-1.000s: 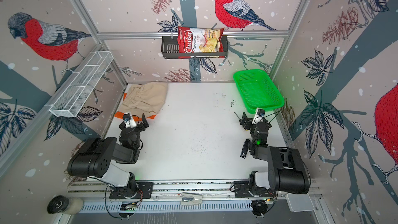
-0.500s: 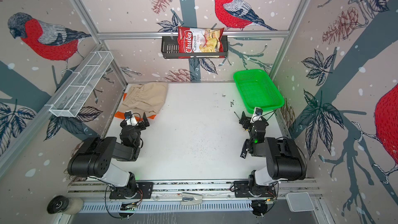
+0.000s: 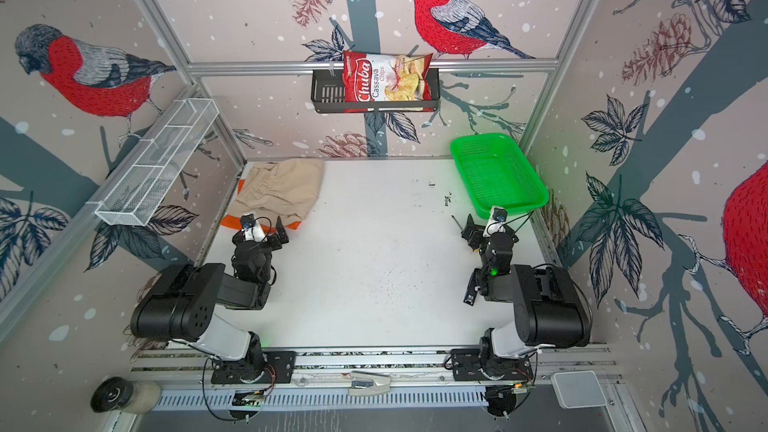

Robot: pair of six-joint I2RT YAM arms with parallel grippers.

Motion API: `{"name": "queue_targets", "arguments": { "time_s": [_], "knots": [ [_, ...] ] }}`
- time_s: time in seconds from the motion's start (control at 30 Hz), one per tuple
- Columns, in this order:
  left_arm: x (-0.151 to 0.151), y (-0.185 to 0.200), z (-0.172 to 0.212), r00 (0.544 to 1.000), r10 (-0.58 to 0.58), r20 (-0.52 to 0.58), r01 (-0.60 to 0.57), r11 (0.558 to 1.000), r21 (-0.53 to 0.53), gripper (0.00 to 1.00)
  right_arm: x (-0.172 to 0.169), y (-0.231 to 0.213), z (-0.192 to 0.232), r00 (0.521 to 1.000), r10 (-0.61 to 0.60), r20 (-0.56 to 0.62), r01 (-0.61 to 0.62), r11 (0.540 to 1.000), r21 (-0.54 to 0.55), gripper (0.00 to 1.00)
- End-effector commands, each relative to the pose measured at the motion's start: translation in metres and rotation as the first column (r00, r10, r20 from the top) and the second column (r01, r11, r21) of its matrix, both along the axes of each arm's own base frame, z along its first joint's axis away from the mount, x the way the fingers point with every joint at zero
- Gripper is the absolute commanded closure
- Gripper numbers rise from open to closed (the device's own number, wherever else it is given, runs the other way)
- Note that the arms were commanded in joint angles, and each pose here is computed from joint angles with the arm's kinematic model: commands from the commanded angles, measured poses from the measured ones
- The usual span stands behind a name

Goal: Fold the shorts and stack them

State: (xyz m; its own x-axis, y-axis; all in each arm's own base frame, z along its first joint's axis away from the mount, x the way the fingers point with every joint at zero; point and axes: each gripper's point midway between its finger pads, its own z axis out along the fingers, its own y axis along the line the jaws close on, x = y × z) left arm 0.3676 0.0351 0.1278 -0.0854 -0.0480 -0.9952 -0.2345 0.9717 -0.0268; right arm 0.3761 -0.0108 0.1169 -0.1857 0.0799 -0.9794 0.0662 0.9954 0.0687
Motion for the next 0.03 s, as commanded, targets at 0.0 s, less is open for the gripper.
{"name": "queue_targets", "arguments": {
  "time_s": [0.0],
  "knots": [
    [-0.0003,-0.0017,0.0048,1.000,-0.011,0.019,0.011,1.000,0.009,0.01,0.0021,-0.0021,0.0068,1.000,-0.011,0.026,0.011,1.000,-0.008,0.00]
  ]
}}
